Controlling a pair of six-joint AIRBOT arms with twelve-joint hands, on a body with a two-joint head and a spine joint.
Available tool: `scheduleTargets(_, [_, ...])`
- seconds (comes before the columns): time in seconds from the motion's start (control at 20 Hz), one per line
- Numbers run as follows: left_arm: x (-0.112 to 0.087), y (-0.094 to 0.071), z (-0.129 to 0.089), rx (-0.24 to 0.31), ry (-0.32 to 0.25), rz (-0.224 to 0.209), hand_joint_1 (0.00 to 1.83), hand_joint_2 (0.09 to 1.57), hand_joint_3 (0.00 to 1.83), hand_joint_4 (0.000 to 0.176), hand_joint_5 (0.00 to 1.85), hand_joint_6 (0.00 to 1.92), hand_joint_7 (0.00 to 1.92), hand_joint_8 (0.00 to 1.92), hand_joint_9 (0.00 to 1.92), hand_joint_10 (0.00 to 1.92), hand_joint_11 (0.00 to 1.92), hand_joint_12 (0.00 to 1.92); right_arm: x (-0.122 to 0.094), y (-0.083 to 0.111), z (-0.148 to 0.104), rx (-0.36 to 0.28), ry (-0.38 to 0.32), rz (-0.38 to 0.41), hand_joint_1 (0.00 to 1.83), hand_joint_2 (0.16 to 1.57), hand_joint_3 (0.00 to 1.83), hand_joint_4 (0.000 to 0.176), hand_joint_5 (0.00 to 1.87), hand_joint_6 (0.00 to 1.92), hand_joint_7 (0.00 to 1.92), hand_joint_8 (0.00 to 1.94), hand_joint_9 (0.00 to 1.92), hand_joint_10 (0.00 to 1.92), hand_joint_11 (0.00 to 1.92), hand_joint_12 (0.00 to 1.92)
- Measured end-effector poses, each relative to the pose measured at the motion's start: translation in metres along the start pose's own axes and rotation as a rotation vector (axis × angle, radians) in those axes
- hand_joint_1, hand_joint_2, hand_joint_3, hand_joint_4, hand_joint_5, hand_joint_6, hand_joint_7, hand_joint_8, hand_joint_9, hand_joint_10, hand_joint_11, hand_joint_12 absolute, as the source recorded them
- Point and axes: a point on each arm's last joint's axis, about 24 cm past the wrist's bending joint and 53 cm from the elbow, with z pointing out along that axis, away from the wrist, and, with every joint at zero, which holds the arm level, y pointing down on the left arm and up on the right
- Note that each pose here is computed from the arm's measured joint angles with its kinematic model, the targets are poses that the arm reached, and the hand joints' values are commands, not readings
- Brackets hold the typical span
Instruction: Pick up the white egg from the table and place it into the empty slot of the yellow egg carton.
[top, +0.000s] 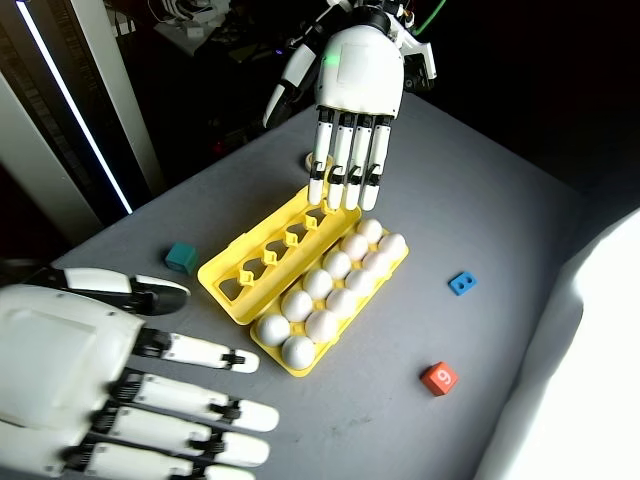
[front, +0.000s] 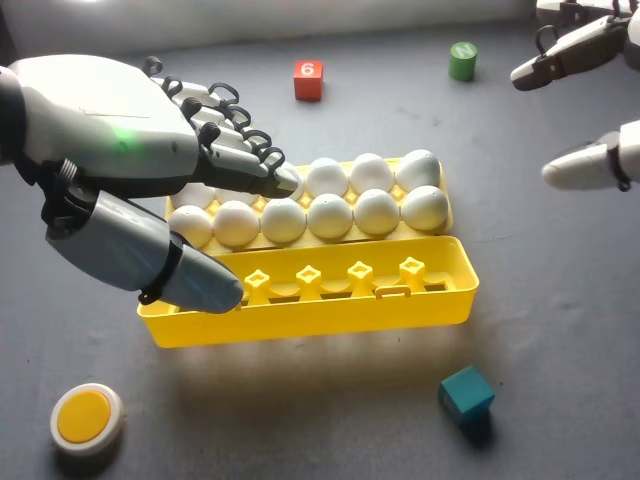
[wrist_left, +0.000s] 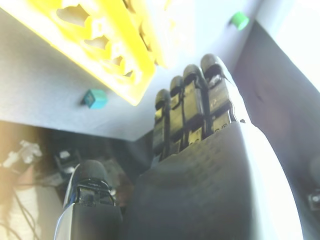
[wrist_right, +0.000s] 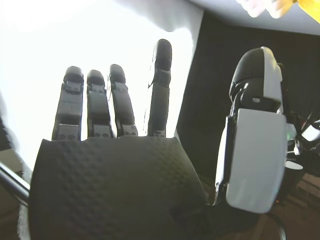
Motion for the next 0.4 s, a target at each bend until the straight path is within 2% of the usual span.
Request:
scheduleTargets(0.05, [0.000,0.000,0.000,-0.001,0.000,0.000,0.00,1.17,0.00,0.000,0.18,0.00,0.18,0.00,0.15,0.00,0.00,0.26,-0.001,0.000,-0.003,0.003,0.007,-0.016,0.66,0.90,0.00,0.164,0.57,0.00,0.17,0.02,0.02,0.01,0.00,0.00])
scheduleTargets(0.1, [0.000,0.000,0.000,-0.001,-0.001,0.000,0.00,1.16,0.00,0.000,0.19,0.00,0.19,0.00,0.15,0.00,0.00,0.26,-0.003,0.000,-0.008,0.003,0.013,-0.036,0.66,0.91,0.00,0.147,0.57,0.00,0.20,0.01,0.04,0.01,0.00,0.00])
scheduleTargets(0.15, [-0.001,0.001,0.000,-0.002,-0.001,0.000,0.00,1.17,0.00,0.000,0.21,0.01,0.20,0.01,0.16,0.00,0.00,0.29,-0.006,0.000,-0.012,0.003,0.014,-0.044,0.63,0.92,0.00,0.105,0.60,0.01,0.28,0.01,0.11,0.02,0.00,0.00])
scheduleTargets(0.2, [-0.001,0.001,0.000,-0.004,-0.005,-0.001,0.00,1.16,0.00,0.000,0.21,0.00,0.20,0.00,0.16,0.00,0.00,0.28,-0.015,0.002,-0.017,0.004,-0.001,-0.044,0.58,0.94,0.01,0.078,0.60,0.00,0.33,0.02,0.13,0.02,0.01,0.00])
scheduleTargets(0.25, [-0.001,0.002,0.000,-0.004,-0.005,-0.001,0.00,1.16,0.00,0.000,0.20,0.00,0.20,0.00,0.16,0.00,0.00,0.28,-0.021,0.004,-0.021,0.004,-0.013,-0.039,0.57,0.95,0.01,0.063,0.61,0.01,0.36,0.03,0.16,0.03,0.03,0.02])
scheduleTargets(0.3, [-0.001,0.002,0.000,-0.004,-0.005,-0.001,0.00,1.16,0.00,0.000,0.19,0.00,0.19,0.00,0.14,0.00,0.00,0.25,-0.025,0.006,-0.025,0.001,-0.024,-0.035,0.55,0.97,0.00,0.043,0.64,0.00,0.43,0.05,0.23,0.01,0.01,0.32])
scheduleTargets(0.35, [-0.001,0.002,0.000,-0.004,-0.004,0.000,0.00,1.16,0.00,0.000,0.16,0.00,0.15,0.00,0.11,0.00,0.00,0.16,-0.027,0.011,-0.029,-0.006,-0.030,-0.031,0.57,0.98,0.00,0.011,0.68,0.01,0.50,0.03,0.30,0.02,0.00,0.58])
scheduleTargets(0.4, [-0.001,0.002,0.000,-0.004,-0.004,-0.001,0.00,1.16,0.00,0.000,0.17,0.00,0.17,0.00,0.12,0.00,0.00,0.19,-0.026,0.013,-0.030,-0.013,-0.025,-0.053,0.50,1.03,0.01,0.000,0.69,0.01,0.54,0.03,0.34,0.02,0.00,0.72])
